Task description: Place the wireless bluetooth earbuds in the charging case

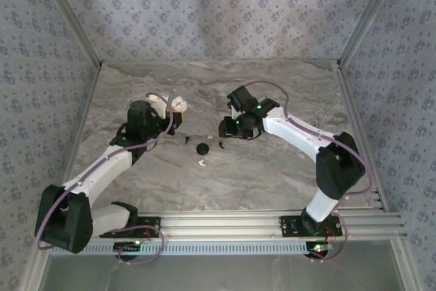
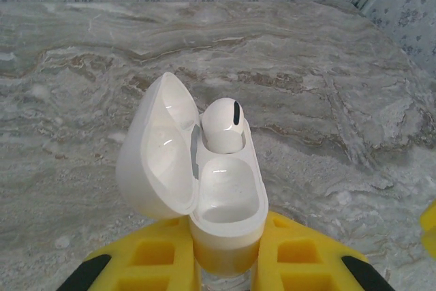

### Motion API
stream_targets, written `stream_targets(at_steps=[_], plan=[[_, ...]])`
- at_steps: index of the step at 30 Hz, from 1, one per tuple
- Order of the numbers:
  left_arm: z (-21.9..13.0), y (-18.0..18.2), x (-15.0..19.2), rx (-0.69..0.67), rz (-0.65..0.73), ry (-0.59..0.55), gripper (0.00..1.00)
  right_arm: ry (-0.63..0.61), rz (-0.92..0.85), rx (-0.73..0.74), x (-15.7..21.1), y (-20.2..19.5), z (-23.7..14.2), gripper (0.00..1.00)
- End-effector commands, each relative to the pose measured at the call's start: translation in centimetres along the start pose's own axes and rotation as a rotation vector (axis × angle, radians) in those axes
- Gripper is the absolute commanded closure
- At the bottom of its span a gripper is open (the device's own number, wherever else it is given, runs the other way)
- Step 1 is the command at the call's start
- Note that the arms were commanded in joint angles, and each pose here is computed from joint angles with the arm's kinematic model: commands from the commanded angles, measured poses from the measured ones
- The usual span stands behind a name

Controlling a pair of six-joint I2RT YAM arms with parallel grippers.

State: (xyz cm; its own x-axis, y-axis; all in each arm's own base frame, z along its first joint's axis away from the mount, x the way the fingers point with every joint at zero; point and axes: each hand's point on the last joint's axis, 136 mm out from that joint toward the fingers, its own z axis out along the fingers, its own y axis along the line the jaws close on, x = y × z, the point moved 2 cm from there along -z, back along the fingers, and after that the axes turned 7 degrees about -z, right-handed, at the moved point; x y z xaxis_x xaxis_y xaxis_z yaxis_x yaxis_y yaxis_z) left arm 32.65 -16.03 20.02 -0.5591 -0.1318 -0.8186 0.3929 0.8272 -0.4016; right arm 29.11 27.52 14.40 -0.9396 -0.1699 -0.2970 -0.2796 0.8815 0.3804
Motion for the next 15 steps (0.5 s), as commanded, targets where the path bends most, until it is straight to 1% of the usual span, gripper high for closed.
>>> stream_targets(at_steps=[1, 4, 8, 10, 15], plan=[[-0.7, 0.7, 0.6, -0.041, -0.031, 0.011, 0.94, 0.082, -0.010, 0.030, 0.9, 0.3, 1.0, 0.58], [-0.9, 1.0, 0.8, -0.053, -0.040, 0.010, 0.94, 0.116, -0.020, 0.032, 0.9, 0.6, 2.2, 0.57], [-1.1, 1.3, 1.0, -0.069, -0.051, 0.010, 0.94, 0.174, -0.045, 0.075, 0.7, 0.5, 3.4, 0.57], [-1.2, 1.4, 1.1, -0.079, -0.052, 0.007, 0.94, 0.184, -0.058, 0.078, 0.3, 0.7, 3.8, 0.57], [-1.5, 2.4, 1.4, -0.105, -0.076, 0.005, 0.94, 0.193, -0.156, 0.009, 0.6, 3.5, 4.2, 0.58]])
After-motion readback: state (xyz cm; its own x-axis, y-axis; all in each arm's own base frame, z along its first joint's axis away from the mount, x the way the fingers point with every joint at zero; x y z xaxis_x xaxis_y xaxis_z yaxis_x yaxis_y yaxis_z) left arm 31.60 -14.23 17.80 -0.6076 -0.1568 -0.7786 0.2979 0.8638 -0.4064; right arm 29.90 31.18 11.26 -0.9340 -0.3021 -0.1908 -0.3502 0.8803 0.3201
